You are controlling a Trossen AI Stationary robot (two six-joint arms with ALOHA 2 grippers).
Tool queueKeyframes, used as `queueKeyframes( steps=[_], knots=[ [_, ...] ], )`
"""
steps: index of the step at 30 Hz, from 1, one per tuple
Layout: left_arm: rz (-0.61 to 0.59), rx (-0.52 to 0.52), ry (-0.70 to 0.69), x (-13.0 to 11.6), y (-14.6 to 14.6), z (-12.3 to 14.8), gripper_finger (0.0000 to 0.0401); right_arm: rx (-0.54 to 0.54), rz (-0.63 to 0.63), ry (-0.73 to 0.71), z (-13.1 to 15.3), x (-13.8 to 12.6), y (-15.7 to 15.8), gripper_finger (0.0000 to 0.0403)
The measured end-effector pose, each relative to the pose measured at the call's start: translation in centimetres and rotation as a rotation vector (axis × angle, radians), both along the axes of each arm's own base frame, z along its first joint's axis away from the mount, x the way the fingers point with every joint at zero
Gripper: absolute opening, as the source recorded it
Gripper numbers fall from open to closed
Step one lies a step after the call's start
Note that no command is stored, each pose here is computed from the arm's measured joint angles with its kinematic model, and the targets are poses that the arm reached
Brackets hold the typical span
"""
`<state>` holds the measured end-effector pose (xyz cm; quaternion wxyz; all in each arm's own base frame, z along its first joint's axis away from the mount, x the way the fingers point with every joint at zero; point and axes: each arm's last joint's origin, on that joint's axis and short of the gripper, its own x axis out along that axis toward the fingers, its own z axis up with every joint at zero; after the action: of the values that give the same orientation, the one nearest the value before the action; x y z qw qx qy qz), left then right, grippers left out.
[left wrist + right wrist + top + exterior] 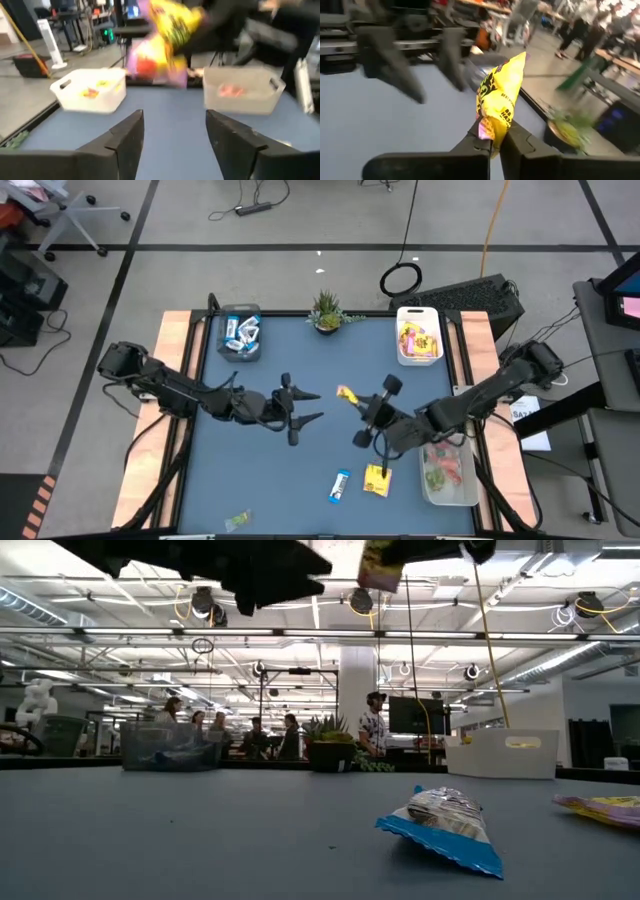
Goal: Sort candy
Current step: Put the bottom left yellow candy pack into the white bin
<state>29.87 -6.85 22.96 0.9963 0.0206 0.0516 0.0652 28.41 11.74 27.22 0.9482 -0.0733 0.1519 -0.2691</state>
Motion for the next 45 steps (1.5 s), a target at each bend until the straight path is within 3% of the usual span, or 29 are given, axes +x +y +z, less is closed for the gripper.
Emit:
queueKeyframes(
  steps=[6, 13, 17, 22, 37, 41, 45],
  knots=[
    [0.000, 0.021, 0.071, -0.3, 0.1, -1.6, 0.0221, 0.058, -0.131, 0.134, 0.8, -3.5, -3.7, 0.0008],
    [0.007, -0.029, -0.033, -2.5, 1.4, -4.0, 0.0221, 0.137, -0.525, 0.316, -0.2, -7.4, -10.0, 0.0008],
    [0.018, -0.045, -0.071, -3.5, 2.1, -4.8, 0.0221, 0.177, -0.702, 0.386, -0.7, -8.3, -13.2, 0.0008],
    [0.026, -0.075, -0.094, -3.8, 2.3, -5.0, 0.0222, 0.230, -0.828, 0.491, -2.2, -9.1, -17.6, 0.0008],
    [0.026, -0.075, -0.090, -3.8, 2.3, -5.0, 0.0222, 0.360, -0.869, 0.591, -5.9, -10.0, -27.5, 0.0008],
    [0.026, -0.075, -0.090, -3.8, 2.3, -5.0, 0.0222, 0.379, -0.895, 0.653, -7.4, -10.0, -28.8, 0.0012],
    [0.026, -0.074, -0.089, -3.8, 2.3, -5.0, 0.0222, 0.386, -0.899, 0.675, -8.0, -9.9, -29.1, 0.0044]
  ],
)
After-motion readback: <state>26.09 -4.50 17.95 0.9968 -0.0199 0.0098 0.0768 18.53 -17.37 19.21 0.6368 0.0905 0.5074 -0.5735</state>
